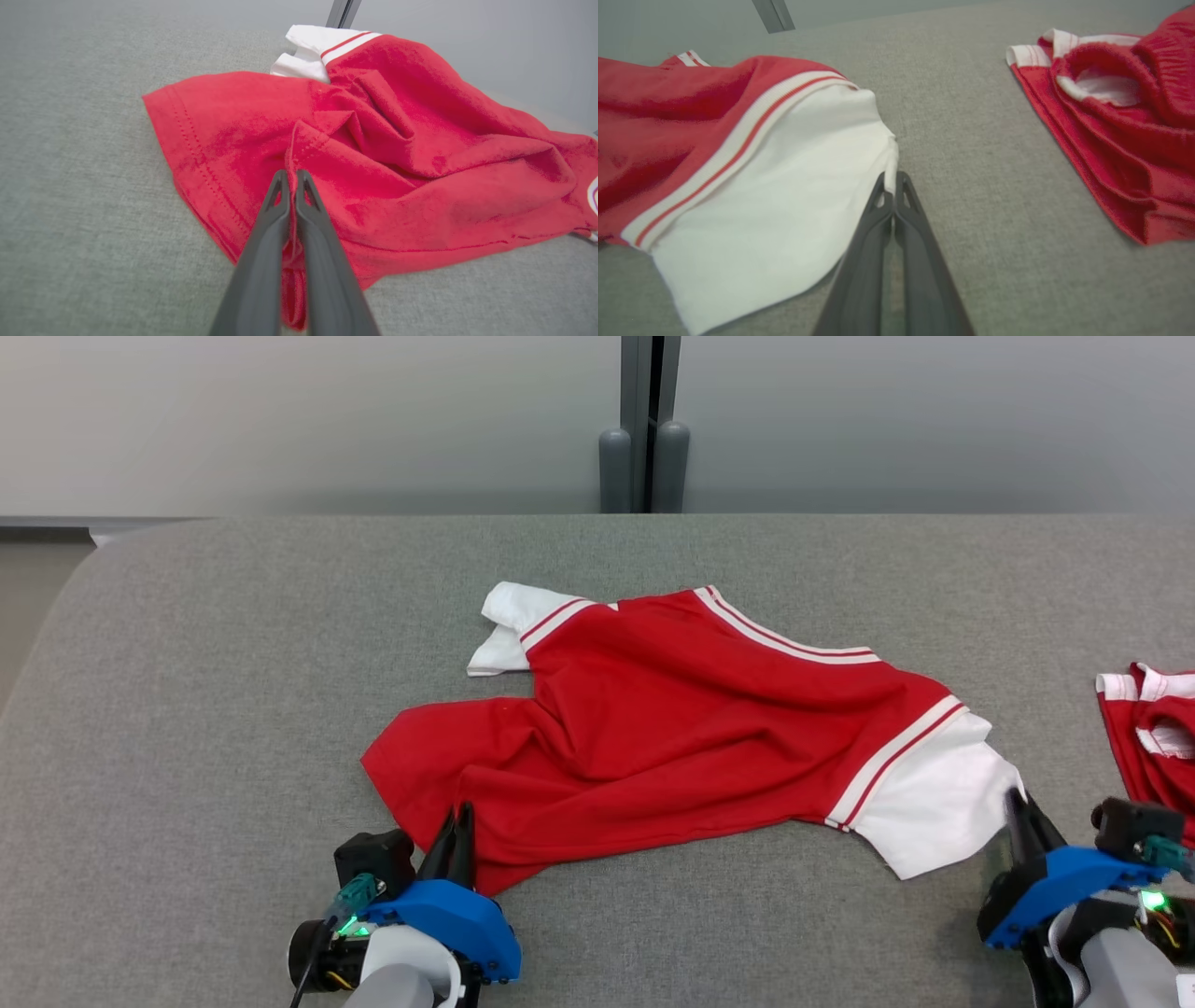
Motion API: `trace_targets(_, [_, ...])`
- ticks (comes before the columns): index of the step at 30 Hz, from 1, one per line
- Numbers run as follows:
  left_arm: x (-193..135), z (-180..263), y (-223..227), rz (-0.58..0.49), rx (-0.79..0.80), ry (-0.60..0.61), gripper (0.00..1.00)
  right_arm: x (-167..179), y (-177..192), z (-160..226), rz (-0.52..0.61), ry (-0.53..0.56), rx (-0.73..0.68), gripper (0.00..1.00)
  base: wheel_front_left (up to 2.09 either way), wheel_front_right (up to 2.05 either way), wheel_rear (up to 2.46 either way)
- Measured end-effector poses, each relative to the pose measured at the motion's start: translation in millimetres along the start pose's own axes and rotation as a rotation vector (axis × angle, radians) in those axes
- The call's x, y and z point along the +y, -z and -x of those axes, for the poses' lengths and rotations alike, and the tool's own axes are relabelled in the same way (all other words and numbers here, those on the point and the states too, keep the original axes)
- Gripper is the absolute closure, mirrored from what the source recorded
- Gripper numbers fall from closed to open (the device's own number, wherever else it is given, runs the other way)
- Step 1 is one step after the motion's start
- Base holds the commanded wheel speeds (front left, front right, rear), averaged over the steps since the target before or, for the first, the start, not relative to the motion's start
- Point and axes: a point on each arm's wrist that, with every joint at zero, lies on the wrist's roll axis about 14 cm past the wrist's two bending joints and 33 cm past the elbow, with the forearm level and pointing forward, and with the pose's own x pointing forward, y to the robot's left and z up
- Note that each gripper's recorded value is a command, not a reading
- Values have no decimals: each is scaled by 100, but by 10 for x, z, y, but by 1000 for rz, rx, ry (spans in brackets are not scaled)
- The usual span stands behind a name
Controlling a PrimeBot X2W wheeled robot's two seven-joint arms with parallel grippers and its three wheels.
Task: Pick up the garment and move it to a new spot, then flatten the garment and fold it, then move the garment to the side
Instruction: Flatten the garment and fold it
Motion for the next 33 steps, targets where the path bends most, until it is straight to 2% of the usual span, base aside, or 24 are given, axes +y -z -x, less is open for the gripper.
trace_targets(5, [-50, 21, -401, -21, -122, 30, 100, 248, -754, 39, -65, -76, -235, 100, 0, 0, 0])
trace_targets(9, [-36, 85, -877, -68, -257, 56, 100, 422, -1503, 246, -116, -147, -460, 100, 0, 0, 0])
trace_targets(14, [-128, 178, -1802, -170, -492, 107, 100, 472, -2631, 750, -193, -222, -798, 100, 0, 0, 0])
trace_targets(17, [-231, 314, -2385, -239, -637, 137, 100, 463, -3243, 1162, -193, -267, -991, 100, 0, 0, 0])
trace_targets(20, [-380, 474, -2906, -306, -748, 162, 100, 472, -3704, 1531, -171, -309, -1139, 100, 0, 0, 0])
trace_targets(22, [-484, 564, -3182, -326, -802, 176, 100, 493, -3909, 1660, -144, -329, -1194, 100, 0, 0, 0])
trace_targets(25, [-599, 615, -3483, -359, -841, 180, 100, 527, -4095, 1659, -96, -339, -1215, 100, 0, 0, 0])
trace_targets(29, [-745, 391, -3600, -401, -805, 175, 100, 486, -4254, 1388, -95, -321, -1178, 100, 0, 0, 0])
trace_targets(33, [-926, -89, -3545, -422, -736, 185, 100, 438, -4378, 987, -54, -284, -1135, 100, 0, 0, 0])
